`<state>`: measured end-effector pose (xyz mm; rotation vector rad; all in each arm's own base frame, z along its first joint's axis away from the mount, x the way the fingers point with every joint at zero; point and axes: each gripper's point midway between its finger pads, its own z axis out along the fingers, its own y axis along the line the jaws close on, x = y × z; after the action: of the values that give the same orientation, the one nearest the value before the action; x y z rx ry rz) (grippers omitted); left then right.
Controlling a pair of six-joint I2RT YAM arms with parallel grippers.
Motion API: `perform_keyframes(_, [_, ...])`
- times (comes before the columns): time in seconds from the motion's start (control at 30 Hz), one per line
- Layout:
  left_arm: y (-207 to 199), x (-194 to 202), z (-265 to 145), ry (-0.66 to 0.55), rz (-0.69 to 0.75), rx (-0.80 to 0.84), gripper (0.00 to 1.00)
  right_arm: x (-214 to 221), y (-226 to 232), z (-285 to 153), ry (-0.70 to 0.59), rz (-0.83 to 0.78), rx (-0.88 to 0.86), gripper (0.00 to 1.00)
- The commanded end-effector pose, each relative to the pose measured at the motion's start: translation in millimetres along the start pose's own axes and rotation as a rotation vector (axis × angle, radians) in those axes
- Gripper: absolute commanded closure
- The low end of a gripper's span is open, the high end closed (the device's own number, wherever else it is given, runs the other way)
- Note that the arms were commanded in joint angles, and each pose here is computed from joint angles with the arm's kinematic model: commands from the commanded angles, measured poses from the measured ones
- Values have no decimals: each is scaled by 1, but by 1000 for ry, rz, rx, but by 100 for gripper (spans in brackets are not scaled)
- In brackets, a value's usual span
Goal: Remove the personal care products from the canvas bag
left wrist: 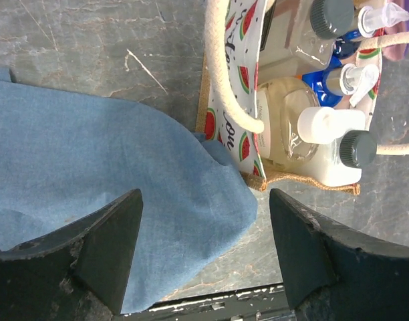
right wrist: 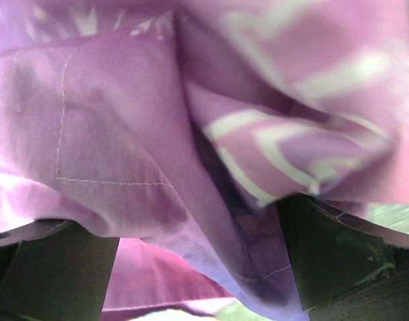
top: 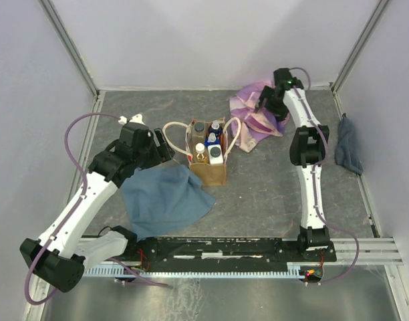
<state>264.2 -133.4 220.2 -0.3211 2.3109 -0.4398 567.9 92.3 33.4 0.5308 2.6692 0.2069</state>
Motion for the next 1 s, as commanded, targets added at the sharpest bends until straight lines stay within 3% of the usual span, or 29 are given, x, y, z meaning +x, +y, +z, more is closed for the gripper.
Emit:
perform_keyframes(0.0, [-8, 5, -1, 29, -29, 43, 17, -66, -38, 13, -182, 158, 0, 0])
perform_keyframes(0.13, [-2, 15, 1, 48, -37, 35, 18, -107, -31, -38, -392, 113, -29, 0])
perform_keyframes(0.3, [0, 17, 2, 36, -45, 37, 18, -105, -17, -126, -556, -36, 21, 0])
perform_keyframes(0.67, [8, 90, 11, 295, -101, 85, 18, -25, -22, -213, -508, -104, -51, 0])
perform_keyframes(0.97, [11, 131, 14, 436, -51, 71, 16, 0, -30, -228, -469, -106, -63, 0])
